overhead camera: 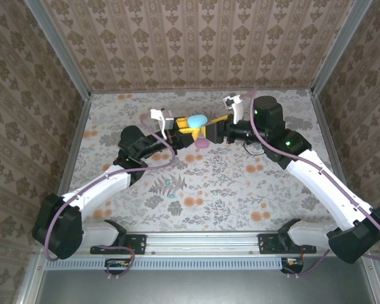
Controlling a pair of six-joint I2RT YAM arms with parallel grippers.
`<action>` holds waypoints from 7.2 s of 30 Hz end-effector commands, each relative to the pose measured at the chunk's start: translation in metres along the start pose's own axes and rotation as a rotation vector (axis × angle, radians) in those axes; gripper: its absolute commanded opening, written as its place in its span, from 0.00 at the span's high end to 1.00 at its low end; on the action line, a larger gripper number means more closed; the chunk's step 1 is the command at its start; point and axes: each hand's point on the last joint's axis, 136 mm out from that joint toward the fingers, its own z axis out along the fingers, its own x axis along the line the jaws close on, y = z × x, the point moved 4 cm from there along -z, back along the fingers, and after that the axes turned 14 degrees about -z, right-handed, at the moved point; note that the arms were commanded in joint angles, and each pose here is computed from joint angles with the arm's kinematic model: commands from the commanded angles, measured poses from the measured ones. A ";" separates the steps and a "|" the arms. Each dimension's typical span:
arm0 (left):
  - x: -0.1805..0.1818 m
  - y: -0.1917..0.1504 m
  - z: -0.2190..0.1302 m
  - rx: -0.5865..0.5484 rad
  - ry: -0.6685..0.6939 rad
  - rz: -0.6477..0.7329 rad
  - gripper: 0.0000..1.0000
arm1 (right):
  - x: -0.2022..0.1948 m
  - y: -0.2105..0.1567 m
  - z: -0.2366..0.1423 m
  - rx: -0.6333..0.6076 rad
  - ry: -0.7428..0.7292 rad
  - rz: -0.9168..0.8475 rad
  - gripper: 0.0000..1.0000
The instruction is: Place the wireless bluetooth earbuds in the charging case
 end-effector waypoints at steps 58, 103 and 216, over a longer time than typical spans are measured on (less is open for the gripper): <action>0.000 0.008 -0.027 -0.038 0.078 0.072 0.72 | -0.118 -0.167 -0.019 0.355 -0.506 0.667 0.60; -0.006 0.045 -0.129 -0.139 0.420 0.187 0.72 | -0.020 -0.223 0.257 0.774 -0.017 0.441 0.64; -0.003 0.047 -0.103 -0.110 0.349 0.170 0.71 | -0.012 -0.285 0.126 0.904 -0.204 0.552 0.68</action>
